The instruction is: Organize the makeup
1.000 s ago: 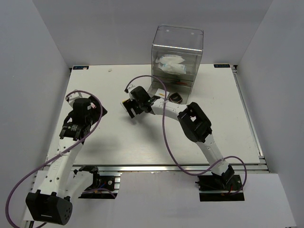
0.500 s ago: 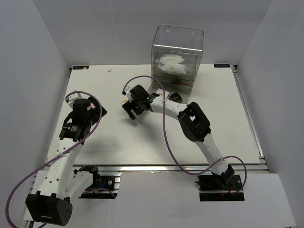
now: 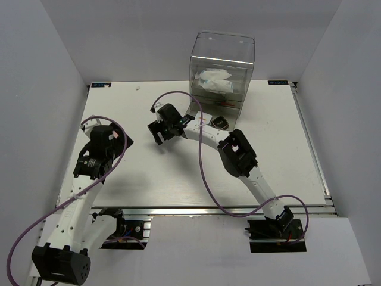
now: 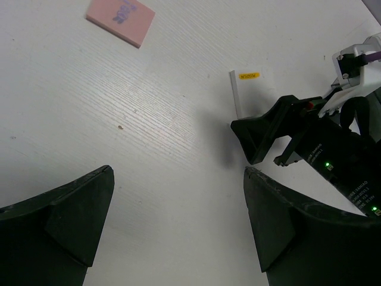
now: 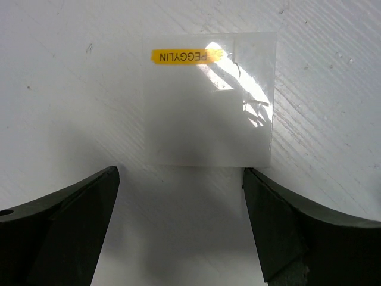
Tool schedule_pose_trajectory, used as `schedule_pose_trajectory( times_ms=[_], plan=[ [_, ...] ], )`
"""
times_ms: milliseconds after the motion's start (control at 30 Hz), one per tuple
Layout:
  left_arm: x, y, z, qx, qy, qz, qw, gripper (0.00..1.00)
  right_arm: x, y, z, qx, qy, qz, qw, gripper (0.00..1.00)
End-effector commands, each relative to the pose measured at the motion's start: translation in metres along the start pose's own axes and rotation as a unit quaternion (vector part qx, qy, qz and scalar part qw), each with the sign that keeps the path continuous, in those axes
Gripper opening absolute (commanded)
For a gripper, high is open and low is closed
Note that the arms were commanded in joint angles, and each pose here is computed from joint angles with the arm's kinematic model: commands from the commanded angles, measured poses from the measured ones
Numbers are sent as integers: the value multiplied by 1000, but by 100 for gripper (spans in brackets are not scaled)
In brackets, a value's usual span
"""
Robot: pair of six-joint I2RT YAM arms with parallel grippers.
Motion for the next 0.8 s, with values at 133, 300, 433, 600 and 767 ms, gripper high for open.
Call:
schedule_pose_trajectory(
  times_ms=[133,300,433,600,767],
  plan=[
    [0,4,1,-6,9,1,1000,98,-6,-30,22,40,-30,1,999,89],
    [0,3,5,-4,11,0,1000,98,-17,-43,12,62,-35,-24,997,89],
    [0,0,9,0,10,-1,1000,98,-25,-48,5,72,-31,-21,997,89],
    [-4,0,12,2,8,2,1000,98,-30,-41,10,54,-7,-22,998,89],
    [-5,0,14,4,9,4,1000,98,-20,-29,19,27,50,-46,997,89]
  ],
)
Point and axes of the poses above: each gripper's point midway between its finger pads, its own z axis out along the fingers, its own x axis along the line the jaws close on, y = z × x, the point moved 2 cm from there along -z, back along the fingers, and after that the axes turned 12 degrees about -z, right-handed, at the moved point
